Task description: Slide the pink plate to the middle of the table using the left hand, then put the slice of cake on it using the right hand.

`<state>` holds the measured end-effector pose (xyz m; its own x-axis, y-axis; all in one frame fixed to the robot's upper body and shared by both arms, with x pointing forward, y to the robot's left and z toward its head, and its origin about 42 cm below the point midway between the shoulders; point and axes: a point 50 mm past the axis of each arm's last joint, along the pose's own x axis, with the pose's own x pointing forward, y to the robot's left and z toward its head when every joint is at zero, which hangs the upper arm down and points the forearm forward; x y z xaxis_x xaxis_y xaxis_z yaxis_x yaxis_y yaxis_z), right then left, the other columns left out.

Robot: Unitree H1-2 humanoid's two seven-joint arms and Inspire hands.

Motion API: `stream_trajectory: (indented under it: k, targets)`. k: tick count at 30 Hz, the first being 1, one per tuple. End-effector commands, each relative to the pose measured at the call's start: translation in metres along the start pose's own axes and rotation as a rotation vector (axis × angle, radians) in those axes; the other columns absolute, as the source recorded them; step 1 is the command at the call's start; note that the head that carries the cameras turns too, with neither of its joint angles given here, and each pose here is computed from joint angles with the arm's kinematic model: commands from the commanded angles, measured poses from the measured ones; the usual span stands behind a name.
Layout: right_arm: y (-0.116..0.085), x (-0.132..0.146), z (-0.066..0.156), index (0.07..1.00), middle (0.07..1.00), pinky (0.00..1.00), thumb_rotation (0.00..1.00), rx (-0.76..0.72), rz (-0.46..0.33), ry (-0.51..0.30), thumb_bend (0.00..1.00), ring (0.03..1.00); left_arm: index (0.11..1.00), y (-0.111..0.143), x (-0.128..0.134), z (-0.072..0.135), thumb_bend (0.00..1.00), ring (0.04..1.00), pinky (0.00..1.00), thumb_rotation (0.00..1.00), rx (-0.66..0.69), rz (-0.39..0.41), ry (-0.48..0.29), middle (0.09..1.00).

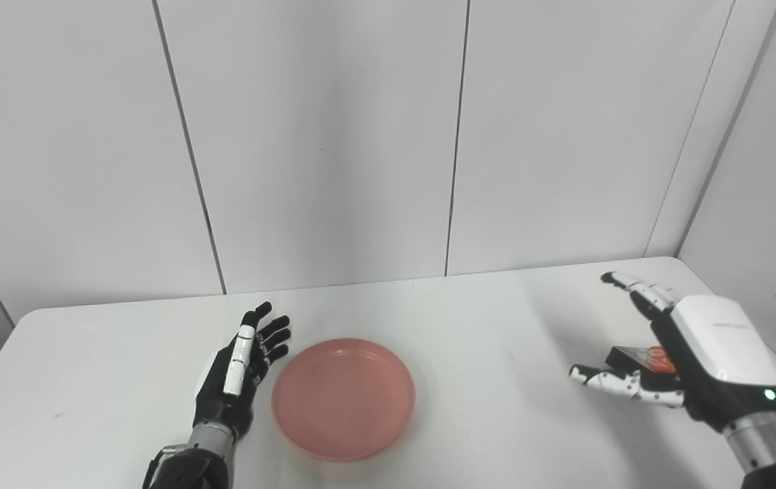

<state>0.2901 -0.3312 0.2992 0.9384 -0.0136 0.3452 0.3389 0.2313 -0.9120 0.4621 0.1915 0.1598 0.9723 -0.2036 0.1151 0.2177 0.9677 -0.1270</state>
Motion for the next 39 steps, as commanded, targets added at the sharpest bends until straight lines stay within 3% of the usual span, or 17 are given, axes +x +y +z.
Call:
stream_trajectory:
  k: [1,9,16,20,22,26,30,36,39]
  targets:
    - [-0.019,0.011,-0.006,0.832,0.831,0.64,0.70,-0.055,-0.058,-0.008,0.83,0.778,0.884,-0.008,0.010,0.015,0.77,0.855,0.85,0.91,0.000,-0.022,-0.045,0.838]
    - [-0.032,0.030,-0.034,0.822,0.824,0.64,0.68,-0.117,-0.040,0.061,0.84,0.774,0.910,-0.009,0.006,0.011,0.77,0.869,0.85,0.91,-0.001,-0.039,-0.034,0.852]
    - [-0.027,0.040,-0.061,0.793,0.783,0.63,0.65,-0.175,0.030,0.094,0.84,0.736,0.916,-0.011,0.003,0.009,0.77,0.863,0.84,0.92,0.003,-0.047,-0.018,0.850]
    - [-0.017,0.046,-0.082,0.797,0.788,0.63,0.64,-0.194,0.127,0.152,0.86,0.752,0.912,-0.012,0.003,0.007,0.76,0.869,0.84,0.92,0.002,-0.047,-0.014,0.855]
    - [-0.013,0.047,-0.090,0.789,0.792,0.61,0.49,-0.190,0.157,0.167,0.93,0.747,0.910,-0.013,0.002,0.007,0.76,0.868,0.85,0.92,0.003,-0.048,-0.016,0.855]
    - [0.002,0.048,-0.102,0.797,0.815,0.59,0.39,-0.161,0.235,0.232,1.00,0.757,0.908,-0.013,0.001,0.009,0.76,0.868,0.85,0.91,0.001,-0.044,-0.011,0.848]
    - [0.013,0.048,-0.105,0.798,0.840,0.58,0.40,-0.152,0.268,0.257,1.00,0.762,0.912,-0.012,0.001,0.009,0.75,0.870,0.86,0.92,0.006,-0.047,-0.009,0.854]
    - [0.033,0.052,-0.116,0.796,0.789,0.52,0.44,-0.150,0.300,0.243,1.00,0.685,0.902,-0.012,0.001,0.007,0.78,0.863,0.84,0.91,0.009,-0.040,0.005,0.847]
    - [0.041,0.053,-0.122,0.789,0.761,0.49,0.42,-0.137,0.298,0.249,1.00,0.648,0.904,-0.011,0.000,0.007,0.79,0.862,0.84,0.90,0.008,-0.041,0.009,0.846]
